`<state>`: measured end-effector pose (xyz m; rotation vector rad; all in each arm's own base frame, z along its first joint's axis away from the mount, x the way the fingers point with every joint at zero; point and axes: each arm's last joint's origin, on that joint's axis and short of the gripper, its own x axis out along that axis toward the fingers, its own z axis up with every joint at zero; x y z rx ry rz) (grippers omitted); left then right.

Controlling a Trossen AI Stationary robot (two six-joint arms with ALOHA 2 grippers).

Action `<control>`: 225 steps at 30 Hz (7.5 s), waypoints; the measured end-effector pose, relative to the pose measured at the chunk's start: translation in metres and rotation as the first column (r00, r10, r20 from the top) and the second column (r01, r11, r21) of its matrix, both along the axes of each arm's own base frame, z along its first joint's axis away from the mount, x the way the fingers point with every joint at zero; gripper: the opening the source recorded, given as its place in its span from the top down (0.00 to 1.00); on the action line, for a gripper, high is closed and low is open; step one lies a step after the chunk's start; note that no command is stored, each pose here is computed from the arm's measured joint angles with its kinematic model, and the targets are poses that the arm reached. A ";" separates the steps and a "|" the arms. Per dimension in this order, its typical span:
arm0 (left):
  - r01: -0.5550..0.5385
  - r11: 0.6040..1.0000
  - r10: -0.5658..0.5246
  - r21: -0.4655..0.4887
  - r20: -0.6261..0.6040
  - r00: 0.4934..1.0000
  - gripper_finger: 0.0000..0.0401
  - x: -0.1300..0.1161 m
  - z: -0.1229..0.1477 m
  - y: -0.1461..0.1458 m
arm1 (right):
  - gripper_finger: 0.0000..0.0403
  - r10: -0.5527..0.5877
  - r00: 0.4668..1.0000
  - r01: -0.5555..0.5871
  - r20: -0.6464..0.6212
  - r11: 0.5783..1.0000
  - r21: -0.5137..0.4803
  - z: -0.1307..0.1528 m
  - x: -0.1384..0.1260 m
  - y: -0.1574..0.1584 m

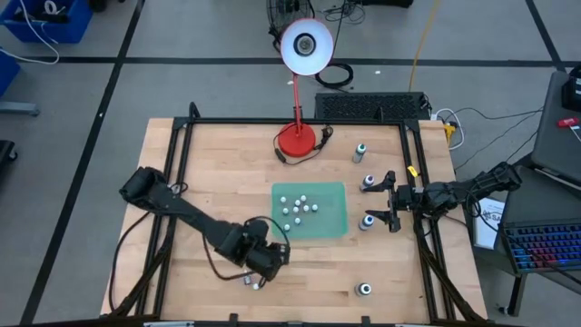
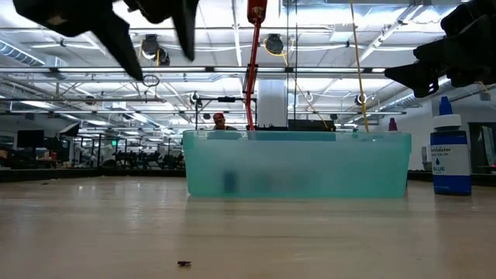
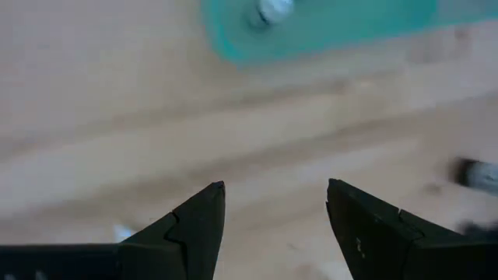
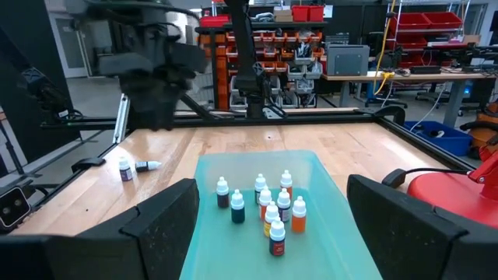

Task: Pick & Place food coloring
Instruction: Put the small blue food coloring bottle into the green bin

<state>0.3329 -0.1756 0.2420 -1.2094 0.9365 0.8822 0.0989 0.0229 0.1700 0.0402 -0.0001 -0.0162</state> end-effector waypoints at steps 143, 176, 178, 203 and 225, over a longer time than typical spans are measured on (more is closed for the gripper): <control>0.859 0.222 -0.670 0.461 -0.568 0.478 0.87 -0.007 -0.006 0.028 | 0.22 -0.009 0.996 0.005 0.085 0.999 0.049 0.009 0.000 0.000; 0.955 0.193 -0.795 0.227 -0.534 0.288 0.88 0.002 0.020 0.134 | 0.22 -0.483 0.875 0.475 0.032 0.869 0.138 0.007 0.019 -0.011; 0.955 0.193 -0.794 0.226 -0.535 0.288 0.88 0.002 0.019 0.136 | 0.22 -0.532 0.847 0.529 -0.005 0.842 0.101 0.008 0.026 -0.011; 0.944 0.134 -0.813 0.302 -0.511 0.279 0.88 0.012 0.022 0.139 | 0.22 -0.118 0.992 0.119 -0.050 0.992 0.029 0.019 0.076 0.000; 0.940 0.135 -0.821 0.313 -0.496 0.283 0.88 0.014 0.022 0.145 | 0.22 -0.043 0.979 0.008 -0.198 0.985 -0.173 0.009 0.230 0.009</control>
